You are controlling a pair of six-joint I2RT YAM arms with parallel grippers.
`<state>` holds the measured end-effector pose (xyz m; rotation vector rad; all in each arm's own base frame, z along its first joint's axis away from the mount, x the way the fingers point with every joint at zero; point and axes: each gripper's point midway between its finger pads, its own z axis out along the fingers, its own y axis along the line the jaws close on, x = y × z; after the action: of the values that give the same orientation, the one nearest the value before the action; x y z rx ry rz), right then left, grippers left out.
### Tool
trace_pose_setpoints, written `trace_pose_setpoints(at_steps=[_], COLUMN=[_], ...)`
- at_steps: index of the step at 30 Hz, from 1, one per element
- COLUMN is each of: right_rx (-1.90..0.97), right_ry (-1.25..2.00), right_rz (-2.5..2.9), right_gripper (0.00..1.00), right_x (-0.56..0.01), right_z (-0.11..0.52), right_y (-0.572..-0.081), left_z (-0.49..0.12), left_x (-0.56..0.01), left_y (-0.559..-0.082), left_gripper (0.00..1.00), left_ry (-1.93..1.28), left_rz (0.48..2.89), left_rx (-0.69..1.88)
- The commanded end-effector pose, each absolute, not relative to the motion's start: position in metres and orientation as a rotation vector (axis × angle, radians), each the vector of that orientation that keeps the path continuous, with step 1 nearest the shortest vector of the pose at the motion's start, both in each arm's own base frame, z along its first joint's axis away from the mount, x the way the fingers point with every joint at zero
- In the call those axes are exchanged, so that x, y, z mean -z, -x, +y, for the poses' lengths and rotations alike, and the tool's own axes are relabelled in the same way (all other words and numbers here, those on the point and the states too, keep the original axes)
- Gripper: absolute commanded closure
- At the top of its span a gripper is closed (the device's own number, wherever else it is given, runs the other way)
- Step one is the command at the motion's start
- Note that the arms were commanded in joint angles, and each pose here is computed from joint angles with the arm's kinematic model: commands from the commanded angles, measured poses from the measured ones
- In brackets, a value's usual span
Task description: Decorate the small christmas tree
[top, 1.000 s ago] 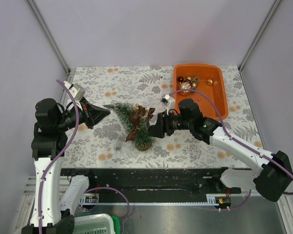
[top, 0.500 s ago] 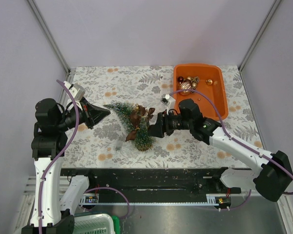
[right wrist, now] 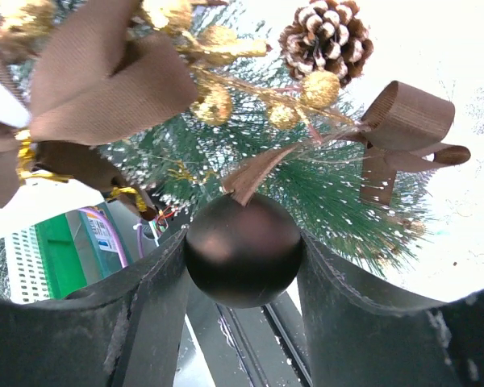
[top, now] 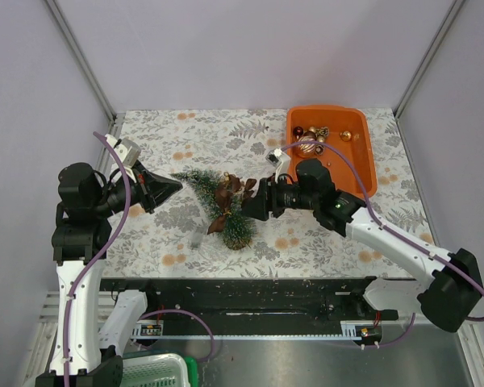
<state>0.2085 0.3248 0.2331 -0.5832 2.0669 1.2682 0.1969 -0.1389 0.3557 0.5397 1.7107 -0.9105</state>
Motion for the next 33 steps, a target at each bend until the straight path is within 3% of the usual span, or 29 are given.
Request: trace_pose_setpoints(at_steps=[1, 33], right_rx=[-1.282, -1.243], right_ry=[0.589, 0.477], right_rz=[1.928, 2.011], right_gripper=[0.85, 0.88], right_x=[-0.278, -0.227], right_z=[0.323, 0.331], right_y=[-0.206, -0.219], left_z=[-0.141, -0.141], left_x=[-0.369, -0.370], left_y=[-0.195, -0.195], left_gripper=[1.00, 1.00], left_ry=[-0.577, -0.574], left_rz=[1.648, 1.647], left_rx=[0.899, 0.904])
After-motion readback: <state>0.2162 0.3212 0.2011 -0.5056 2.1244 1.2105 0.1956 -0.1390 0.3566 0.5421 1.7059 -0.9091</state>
